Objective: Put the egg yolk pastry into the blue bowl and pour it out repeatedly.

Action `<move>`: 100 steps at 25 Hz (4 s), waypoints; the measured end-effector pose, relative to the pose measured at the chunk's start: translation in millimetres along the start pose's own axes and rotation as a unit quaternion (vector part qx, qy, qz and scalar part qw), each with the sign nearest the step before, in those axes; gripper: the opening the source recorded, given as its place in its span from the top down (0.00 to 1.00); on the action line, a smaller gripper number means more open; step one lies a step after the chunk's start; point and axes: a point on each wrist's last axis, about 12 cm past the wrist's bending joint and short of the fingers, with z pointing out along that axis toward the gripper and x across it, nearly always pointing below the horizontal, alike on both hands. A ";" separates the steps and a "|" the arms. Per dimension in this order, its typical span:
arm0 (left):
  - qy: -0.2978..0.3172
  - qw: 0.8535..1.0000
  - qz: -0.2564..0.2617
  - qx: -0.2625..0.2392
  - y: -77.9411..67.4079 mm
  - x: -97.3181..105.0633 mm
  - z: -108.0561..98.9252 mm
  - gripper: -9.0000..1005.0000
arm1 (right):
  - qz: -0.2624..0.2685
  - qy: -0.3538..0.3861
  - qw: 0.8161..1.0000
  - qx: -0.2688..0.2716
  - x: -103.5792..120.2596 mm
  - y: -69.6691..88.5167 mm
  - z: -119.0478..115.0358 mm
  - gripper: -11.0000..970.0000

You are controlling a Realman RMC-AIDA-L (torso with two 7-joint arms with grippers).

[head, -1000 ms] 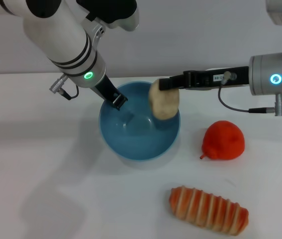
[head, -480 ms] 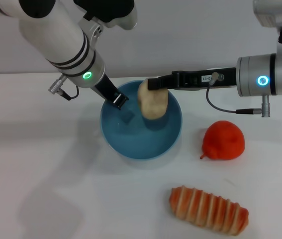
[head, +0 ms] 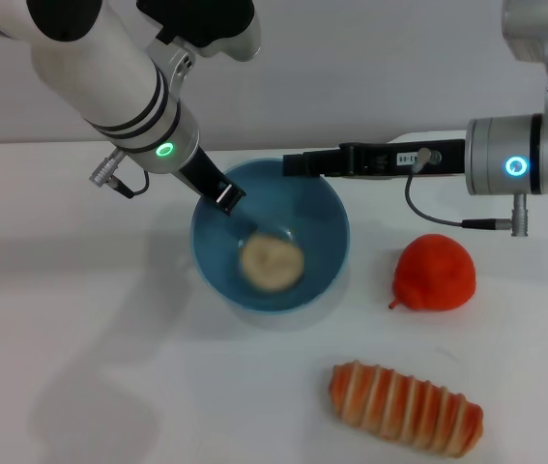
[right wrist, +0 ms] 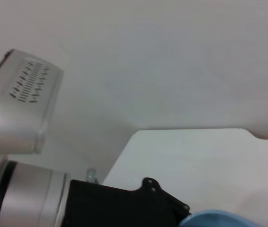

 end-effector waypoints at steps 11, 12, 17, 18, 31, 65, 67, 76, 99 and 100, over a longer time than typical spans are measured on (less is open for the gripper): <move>-0.008 1.000 -0.006 -0.004 3.4 2.2 2.4 0.99 | 0.006 -0.027 1.000 0.001 11.7 -8.9 -28.0 0.58; -0.014 1.000 -0.006 -0.006 3.8 0.6 1.8 0.99 | 0.000 -0.030 1.000 0.006 14.0 -10.6 -33.7 0.56; -0.023 1.000 -0.003 -0.009 3.7 -3.1 1.2 0.99 | -0.091 -0.059 0.992 0.061 31.0 -21.6 -80.2 0.49; -0.025 1.000 -0.003 -0.010 3.5 -4.0 1.2 0.99 | -0.118 -0.065 0.988 0.078 36.4 -24.4 -89.8 0.47; -0.041 0.999 -0.008 -0.008 1.4 -3.8 5.3 0.99 | -0.333 -0.205 0.903 0.180 67.8 -55.1 -93.6 0.47; -0.113 0.993 0.022 -0.022 -7.9 -16.8 3.5 0.99 | -0.200 -0.410 0.804 0.383 152.1 -82.7 -131.9 0.27; -0.129 0.991 0.036 -0.025 -14.2 -20.3 1.4 0.99 | -0.201 -0.405 0.804 0.386 152.9 -83.3 -130.9 0.25; -0.223 0.972 0.068 -0.025 -38.5 -26.5 5.6 0.99 | -0.195 -0.401 0.804 0.394 163.2 -82.9 -133.6 0.25; -0.459 0.876 0.138 -0.064 -75.3 -35.0 9.6 0.99 | -0.198 -0.404 0.803 0.391 161.0 -82.1 -132.4 0.25; -0.463 0.873 0.139 -0.069 -73.5 -36.9 7.8 0.99 | -0.198 -0.403 0.803 0.391 161.3 -82.2 -132.6 0.25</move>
